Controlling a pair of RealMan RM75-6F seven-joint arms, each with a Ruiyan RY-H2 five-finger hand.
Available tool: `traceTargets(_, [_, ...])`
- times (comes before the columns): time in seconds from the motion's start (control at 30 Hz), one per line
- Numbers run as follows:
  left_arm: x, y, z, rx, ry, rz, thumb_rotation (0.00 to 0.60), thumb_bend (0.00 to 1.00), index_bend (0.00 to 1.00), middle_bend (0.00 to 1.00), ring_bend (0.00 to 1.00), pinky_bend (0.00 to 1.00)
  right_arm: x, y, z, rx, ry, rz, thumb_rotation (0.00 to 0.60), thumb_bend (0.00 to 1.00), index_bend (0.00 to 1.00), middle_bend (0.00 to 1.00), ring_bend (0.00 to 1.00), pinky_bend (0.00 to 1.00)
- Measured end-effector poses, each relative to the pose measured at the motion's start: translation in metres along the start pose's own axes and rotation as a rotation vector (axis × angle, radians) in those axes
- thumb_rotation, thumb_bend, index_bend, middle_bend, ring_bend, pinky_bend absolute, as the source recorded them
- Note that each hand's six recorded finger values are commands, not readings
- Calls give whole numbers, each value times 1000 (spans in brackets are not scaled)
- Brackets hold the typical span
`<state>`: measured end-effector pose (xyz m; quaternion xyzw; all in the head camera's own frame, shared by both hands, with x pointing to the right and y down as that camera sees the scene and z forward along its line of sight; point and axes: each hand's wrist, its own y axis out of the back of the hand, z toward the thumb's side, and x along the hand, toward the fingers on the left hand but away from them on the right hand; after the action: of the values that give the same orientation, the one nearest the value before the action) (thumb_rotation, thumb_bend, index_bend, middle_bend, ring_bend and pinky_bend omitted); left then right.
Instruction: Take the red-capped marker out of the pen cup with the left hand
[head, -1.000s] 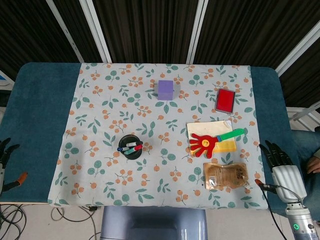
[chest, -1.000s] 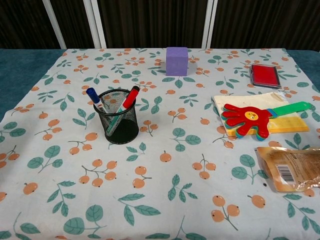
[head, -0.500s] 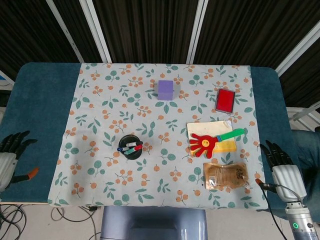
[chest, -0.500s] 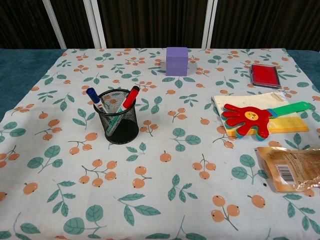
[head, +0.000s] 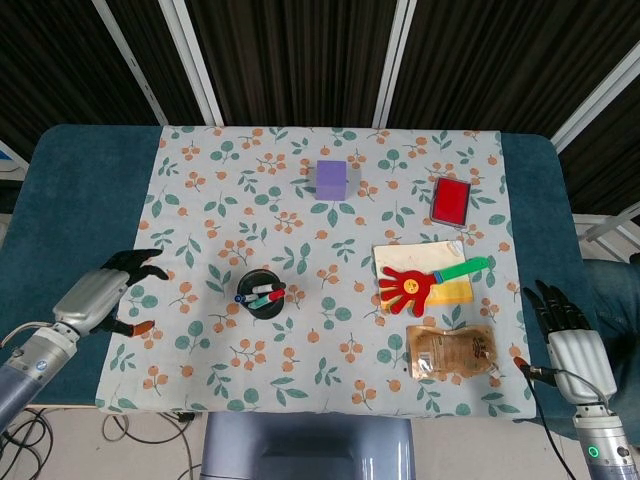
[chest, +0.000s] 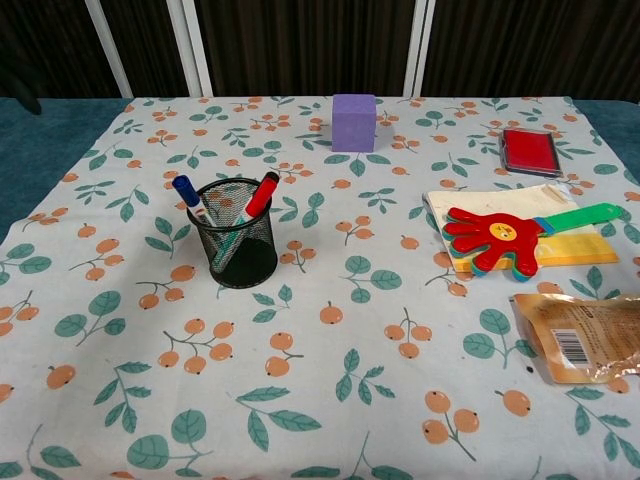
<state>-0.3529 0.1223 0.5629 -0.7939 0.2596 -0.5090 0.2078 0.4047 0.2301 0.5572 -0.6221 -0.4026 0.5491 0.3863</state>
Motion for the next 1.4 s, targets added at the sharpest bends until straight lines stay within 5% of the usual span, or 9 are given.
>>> traceTargets(0.27, [49, 3, 32, -76, -45, -29, 600, 260, 295, 56, 0, 0, 0, -7, 1, 14, -3, 23, 600, 38, 75, 0, 33, 191])
traceTargets(0.67, [98, 0, 53, -47, -47, -66, 600, 239, 342, 57, 0, 0, -7, -10, -13, 24, -53, 27, 600, 38, 75, 0, 32, 192])
traceTargets(1.4, [115, -46, 95, -135, -109, -151, 600, 234, 364, 76, 0, 0, -8, -11, -16, 13, -58, 27, 600, 38, 76, 0, 32, 192])
